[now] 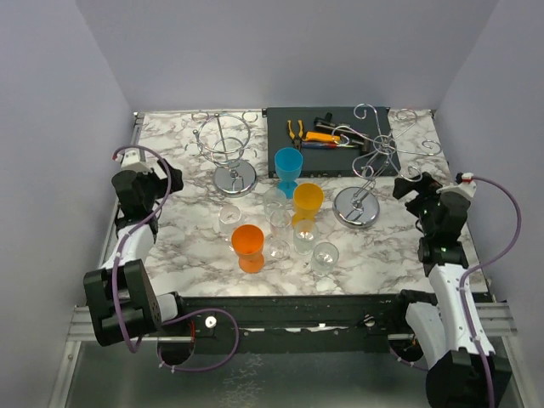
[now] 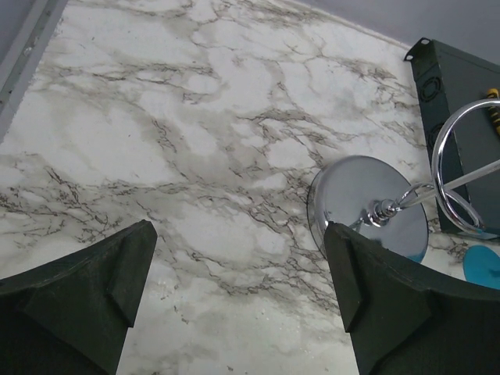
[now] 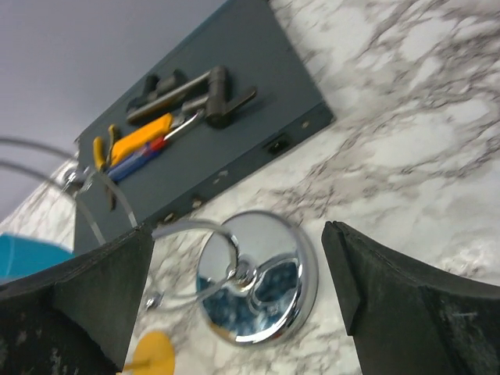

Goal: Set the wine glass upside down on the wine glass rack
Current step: Pick up the wine glass at the center of the board.

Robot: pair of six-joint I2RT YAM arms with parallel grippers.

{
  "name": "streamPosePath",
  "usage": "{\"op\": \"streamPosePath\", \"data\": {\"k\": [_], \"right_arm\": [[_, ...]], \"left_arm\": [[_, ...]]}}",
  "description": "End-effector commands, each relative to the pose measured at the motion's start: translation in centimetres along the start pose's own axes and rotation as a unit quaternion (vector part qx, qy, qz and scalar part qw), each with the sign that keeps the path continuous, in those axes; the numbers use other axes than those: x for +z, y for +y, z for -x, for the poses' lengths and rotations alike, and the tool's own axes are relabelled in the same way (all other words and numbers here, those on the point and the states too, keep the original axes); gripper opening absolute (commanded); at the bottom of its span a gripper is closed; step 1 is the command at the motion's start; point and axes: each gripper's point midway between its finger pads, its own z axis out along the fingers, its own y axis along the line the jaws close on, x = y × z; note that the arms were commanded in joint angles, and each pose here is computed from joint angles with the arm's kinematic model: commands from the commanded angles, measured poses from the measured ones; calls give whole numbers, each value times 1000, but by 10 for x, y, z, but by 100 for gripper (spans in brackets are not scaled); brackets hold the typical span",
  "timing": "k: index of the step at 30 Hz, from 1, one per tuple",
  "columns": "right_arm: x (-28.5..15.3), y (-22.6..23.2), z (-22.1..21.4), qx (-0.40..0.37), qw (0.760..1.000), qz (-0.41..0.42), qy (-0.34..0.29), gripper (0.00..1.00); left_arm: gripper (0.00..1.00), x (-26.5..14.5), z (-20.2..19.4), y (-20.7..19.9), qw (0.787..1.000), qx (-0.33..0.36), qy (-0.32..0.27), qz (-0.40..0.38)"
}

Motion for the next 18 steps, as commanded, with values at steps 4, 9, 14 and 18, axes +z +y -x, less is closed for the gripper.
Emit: {"op": "streamPosePath", "data": {"k": [4, 9, 14, 18], "right_arm": [[-64, 27, -47, 15, 987, 59, 152, 98], [-85, 48, -48, 36, 973, 73, 215, 97], [-110, 63, -54, 43, 955, 93, 279, 94], [-129, 66, -69, 56, 934, 98, 340, 91]], "left_arm": [[99, -31, -29, -7, 985, -32, 169, 14], [99, -50, -14, -26, 985, -32, 171, -12], [99, -62, 2, -43, 985, -33, 166, -42], [99, -64, 7, -53, 982, -30, 177, -67]]}}
